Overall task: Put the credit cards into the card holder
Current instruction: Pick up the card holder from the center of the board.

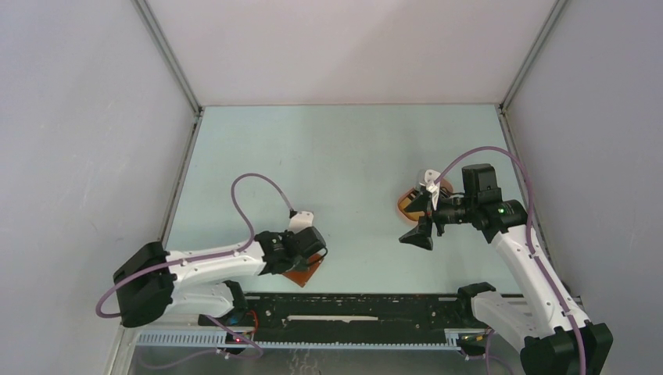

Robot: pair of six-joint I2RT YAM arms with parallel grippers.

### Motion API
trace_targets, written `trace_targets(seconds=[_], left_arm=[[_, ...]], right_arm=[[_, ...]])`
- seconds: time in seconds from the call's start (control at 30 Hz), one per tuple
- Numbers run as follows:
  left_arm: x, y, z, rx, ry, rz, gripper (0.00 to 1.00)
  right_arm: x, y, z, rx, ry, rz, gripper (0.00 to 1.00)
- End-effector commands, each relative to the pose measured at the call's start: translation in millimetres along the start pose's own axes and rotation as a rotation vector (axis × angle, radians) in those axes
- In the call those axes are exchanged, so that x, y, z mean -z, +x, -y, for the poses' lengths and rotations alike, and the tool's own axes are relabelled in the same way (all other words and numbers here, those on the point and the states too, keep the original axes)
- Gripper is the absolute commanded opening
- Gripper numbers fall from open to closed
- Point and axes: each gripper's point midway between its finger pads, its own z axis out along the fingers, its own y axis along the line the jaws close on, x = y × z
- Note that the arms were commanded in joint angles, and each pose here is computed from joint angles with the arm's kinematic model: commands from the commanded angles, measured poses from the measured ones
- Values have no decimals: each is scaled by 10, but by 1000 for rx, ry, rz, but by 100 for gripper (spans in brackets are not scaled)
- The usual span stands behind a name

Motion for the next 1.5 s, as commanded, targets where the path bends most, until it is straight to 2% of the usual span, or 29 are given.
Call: trace_targets(seconds=[0.0,0.4,0.6,0.7,0.97,1.2,1.47], left_arm=[[67,65,-87,44,-1,0,35],[-95,259,-115,13,-31,-60,40],[-182,300,-122,-9,-56,-76,38],[-215,331,-123,-19,-61,-87,33],[-231,309,-109,-28,-56,-79,1],[-114,144,-85,1,-9,0,0],[241,-429,195,9,188,225,0]], right_arm=[[1,-62,-20,18,-5,19,100],[8,-75,-32,22,-5,23,100],[10,-78,-37,23,-6,24,100],[11,-78,-41,22,-7,24,100],[8,-76,-46,20,-11,25,100],[2,-77,-62,17,-22,28,100],[-98,-80,-146,-70,-123,50,100]])
